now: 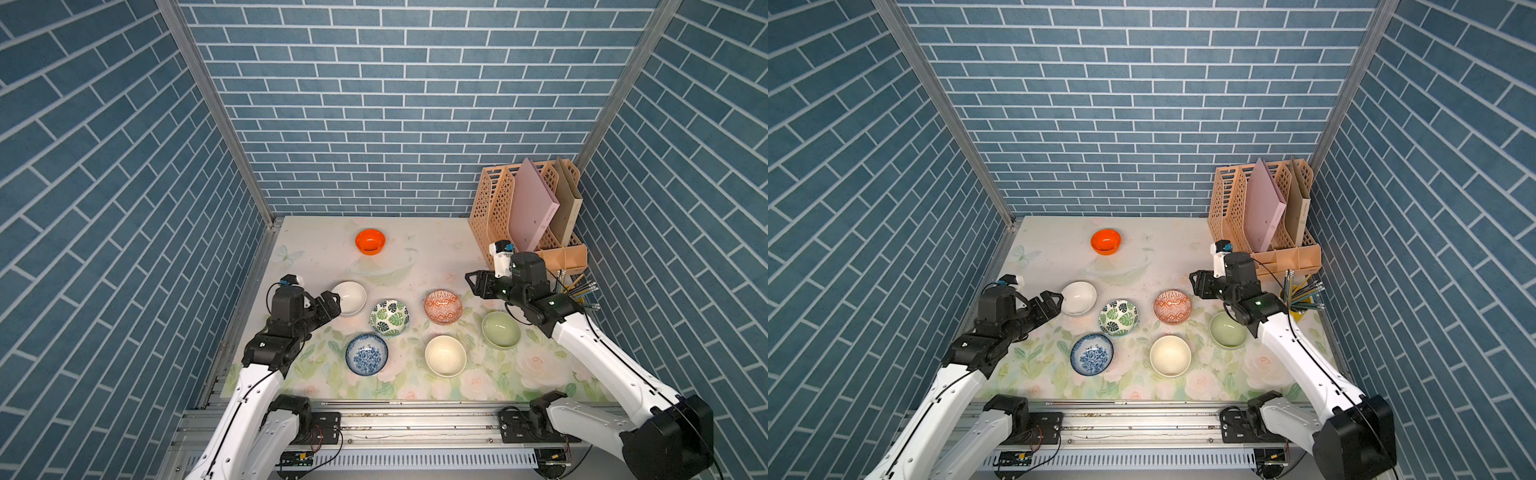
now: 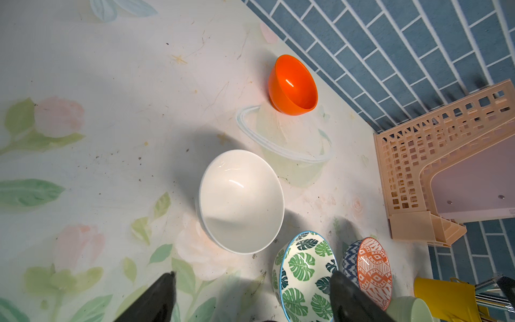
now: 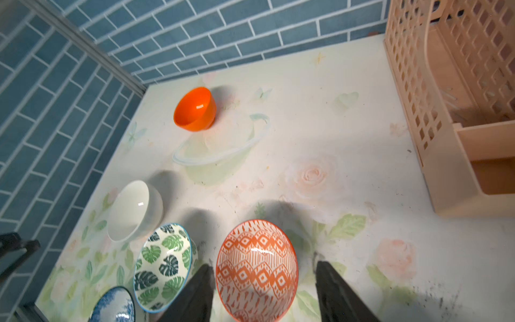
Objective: Stack the bowls
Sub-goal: Pick up the bowl from the center of the board.
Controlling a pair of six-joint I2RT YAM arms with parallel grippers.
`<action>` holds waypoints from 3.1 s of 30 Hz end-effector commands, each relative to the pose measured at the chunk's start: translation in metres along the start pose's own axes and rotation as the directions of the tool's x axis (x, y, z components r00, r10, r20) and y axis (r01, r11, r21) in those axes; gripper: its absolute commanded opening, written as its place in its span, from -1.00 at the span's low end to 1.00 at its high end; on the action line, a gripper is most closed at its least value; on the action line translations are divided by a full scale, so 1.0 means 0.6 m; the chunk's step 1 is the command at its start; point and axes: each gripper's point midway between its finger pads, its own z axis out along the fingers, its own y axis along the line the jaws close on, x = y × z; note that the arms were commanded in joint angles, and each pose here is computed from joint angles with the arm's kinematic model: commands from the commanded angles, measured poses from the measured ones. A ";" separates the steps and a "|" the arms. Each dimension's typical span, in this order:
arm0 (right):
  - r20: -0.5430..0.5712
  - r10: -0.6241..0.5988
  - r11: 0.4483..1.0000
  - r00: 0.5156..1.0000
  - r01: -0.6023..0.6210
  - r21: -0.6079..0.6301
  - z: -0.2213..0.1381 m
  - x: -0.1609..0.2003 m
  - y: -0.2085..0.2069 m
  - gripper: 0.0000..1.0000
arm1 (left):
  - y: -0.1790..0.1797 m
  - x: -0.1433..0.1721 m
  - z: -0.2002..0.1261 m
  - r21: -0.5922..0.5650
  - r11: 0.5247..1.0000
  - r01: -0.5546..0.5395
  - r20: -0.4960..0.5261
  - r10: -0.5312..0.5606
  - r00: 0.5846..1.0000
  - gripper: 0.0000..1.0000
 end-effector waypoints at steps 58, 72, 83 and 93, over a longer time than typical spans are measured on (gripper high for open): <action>-0.449 -0.085 0.984 0.890 0.145 0.100 -0.037 0.184 0.021 -0.31 | -0.011 0.051 -0.035 0.045 0.999 -0.024 -0.153 0.031 0.988 0.62; -0.580 -0.152 0.977 0.800 0.209 0.032 -0.021 0.290 0.038 -0.30 | -0.031 0.065 -0.064 0.135 0.986 -0.099 -0.164 0.121 0.979 0.61; -0.594 -0.153 0.972 0.790 0.227 0.053 -0.017 0.311 0.029 -0.31 | -0.030 0.061 -0.074 0.137 0.985 -0.104 -0.128 0.122 0.984 0.61; -0.616 -0.148 0.973 0.774 0.227 0.051 -0.011 0.325 0.025 -0.39 | -0.023 0.057 -0.077 0.111 0.987 -0.121 -0.115 0.133 0.984 0.61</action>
